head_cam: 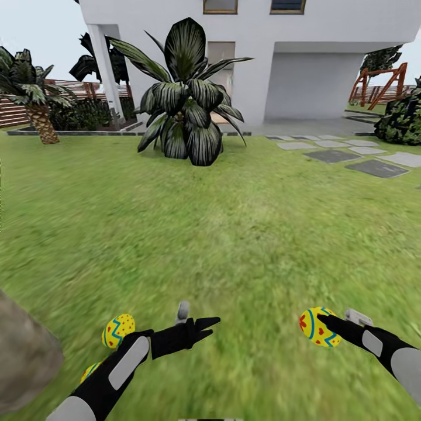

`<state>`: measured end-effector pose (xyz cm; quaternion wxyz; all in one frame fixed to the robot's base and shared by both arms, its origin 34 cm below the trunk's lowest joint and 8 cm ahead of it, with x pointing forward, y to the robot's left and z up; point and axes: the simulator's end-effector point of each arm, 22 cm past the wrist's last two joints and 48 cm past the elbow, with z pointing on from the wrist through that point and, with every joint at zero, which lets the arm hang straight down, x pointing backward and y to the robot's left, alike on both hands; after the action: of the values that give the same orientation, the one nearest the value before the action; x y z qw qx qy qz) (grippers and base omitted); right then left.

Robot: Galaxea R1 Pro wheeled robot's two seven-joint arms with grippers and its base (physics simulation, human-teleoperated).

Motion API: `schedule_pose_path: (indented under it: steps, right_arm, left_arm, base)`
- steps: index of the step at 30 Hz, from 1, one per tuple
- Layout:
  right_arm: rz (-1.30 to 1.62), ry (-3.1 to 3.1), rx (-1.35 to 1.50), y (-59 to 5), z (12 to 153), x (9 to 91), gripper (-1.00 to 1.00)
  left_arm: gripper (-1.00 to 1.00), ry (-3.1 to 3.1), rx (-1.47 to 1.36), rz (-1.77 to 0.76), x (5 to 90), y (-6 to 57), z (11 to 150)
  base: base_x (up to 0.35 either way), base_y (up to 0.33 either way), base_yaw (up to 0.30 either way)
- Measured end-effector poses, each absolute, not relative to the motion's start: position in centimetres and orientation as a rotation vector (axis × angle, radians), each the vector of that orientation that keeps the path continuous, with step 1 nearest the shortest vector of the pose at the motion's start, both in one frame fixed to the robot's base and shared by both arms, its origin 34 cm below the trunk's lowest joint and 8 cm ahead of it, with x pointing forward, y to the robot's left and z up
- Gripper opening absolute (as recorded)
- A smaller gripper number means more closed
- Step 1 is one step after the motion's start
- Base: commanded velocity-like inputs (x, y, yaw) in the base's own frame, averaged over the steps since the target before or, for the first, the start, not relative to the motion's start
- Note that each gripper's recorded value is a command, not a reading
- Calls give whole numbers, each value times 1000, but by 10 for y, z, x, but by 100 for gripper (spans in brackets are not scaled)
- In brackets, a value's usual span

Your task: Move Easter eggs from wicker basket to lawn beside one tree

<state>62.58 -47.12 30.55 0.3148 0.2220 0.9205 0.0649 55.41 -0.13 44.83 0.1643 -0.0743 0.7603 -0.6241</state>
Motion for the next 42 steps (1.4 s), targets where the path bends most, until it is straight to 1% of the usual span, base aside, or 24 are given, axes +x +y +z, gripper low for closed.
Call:
schedule_pose_path:
  steps: [3, 13, 30, 33, 35, 42]
  right_arm:
    - [168, 2426, 583, -472, 306, 626, -100]
    - [137, 2427, 590, -477, 305, 625, -100]
    - [58, 2420, 596, -478, 302, 628, -100]
    - [65, 2425, 593, -468, 299, 630, -100]
    - [17, 2435, 611, -469, 296, 627, -100]
    - [16, 2445, 596, -440, 288, 632, -100]
  left_arm:
    - [100, 2167, -212, -1779, 554, -1, 448]
    - [100, 2167, -213, -1779, 554, -1, 448]
    - [100, 2164, -212, -1781, 554, -2, 449]
    - [100, 2165, -213, -1780, 554, -1, 448]
    - [100, 2166, -214, -1780, 554, -1, 448]
    - [100, 2165, -214, -1781, 554, -1, 448]
  base:
    - [253, -44, 268]
    - [12, -12, 289]
    - [0, -314, 289]
    - [0, -98, 289]
    - [0, -11, 289]
    - [0, -1, 289]
